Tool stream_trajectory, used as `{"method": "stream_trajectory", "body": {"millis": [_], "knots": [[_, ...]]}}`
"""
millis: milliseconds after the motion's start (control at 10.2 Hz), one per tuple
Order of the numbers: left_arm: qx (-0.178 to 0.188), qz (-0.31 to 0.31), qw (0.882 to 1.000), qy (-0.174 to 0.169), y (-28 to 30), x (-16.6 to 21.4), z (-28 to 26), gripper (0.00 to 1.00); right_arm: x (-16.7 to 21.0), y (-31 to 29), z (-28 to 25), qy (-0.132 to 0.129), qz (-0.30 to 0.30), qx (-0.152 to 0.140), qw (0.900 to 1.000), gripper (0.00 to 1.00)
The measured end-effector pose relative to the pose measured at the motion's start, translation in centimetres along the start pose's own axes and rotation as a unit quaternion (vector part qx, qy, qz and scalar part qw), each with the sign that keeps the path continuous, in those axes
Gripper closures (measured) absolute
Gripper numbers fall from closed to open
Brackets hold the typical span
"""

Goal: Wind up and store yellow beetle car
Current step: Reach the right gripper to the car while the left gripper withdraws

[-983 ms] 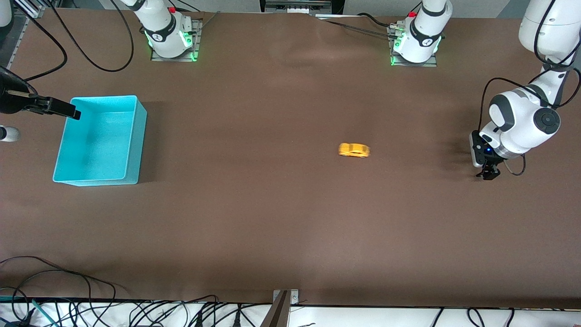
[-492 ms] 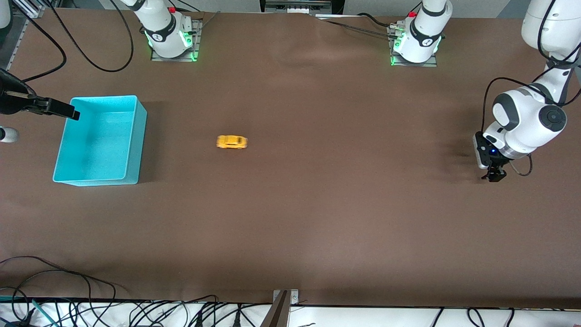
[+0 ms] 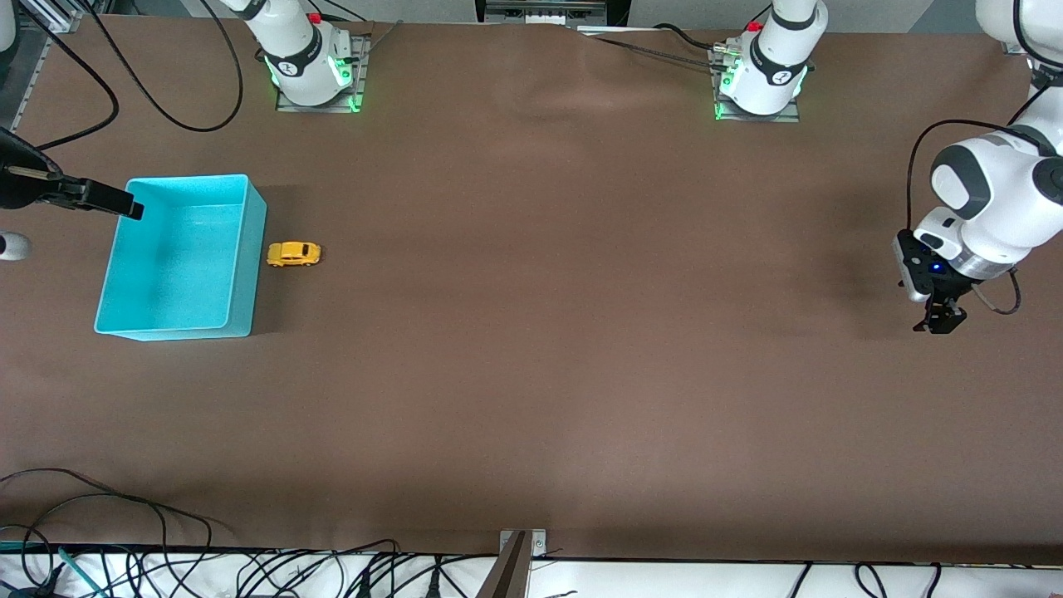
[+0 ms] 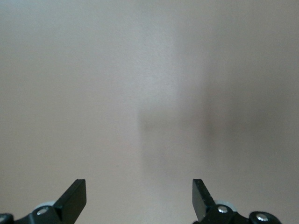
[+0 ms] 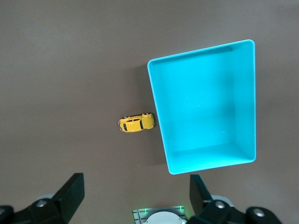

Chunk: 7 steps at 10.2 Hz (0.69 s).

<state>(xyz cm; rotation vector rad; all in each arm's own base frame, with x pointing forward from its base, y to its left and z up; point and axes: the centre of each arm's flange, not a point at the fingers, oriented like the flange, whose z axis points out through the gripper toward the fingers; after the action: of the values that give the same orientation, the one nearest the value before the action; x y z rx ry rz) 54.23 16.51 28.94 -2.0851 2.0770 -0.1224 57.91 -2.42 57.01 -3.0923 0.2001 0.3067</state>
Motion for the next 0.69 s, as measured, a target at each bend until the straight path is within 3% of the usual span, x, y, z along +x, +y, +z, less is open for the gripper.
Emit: {"method": "stream_trajectory", "body": {"millis": [295, 492, 688], "knots": [[0.014, 0.016, 1.0, 0.008, -1.2, 1.8, -4.6, 0.0, 1.7, -3.6, 2.6, -0.007, -0.129, -0.006, 0.992, 0.0], [0.028, 0.032, 0.999, 0.015, -1.9, 3.7, -8.7, 0.0, 3.5, -4.4, 5.7, -0.02, -0.234, -0.006, 0.972, 0.0], [0.04, 0.038, 0.998, 0.017, -2.2, 4.3, -11.2, 0.0, 4.4, -6.2, 9.3, -0.028, -0.34, -0.006, 0.94, 0.0]]}}
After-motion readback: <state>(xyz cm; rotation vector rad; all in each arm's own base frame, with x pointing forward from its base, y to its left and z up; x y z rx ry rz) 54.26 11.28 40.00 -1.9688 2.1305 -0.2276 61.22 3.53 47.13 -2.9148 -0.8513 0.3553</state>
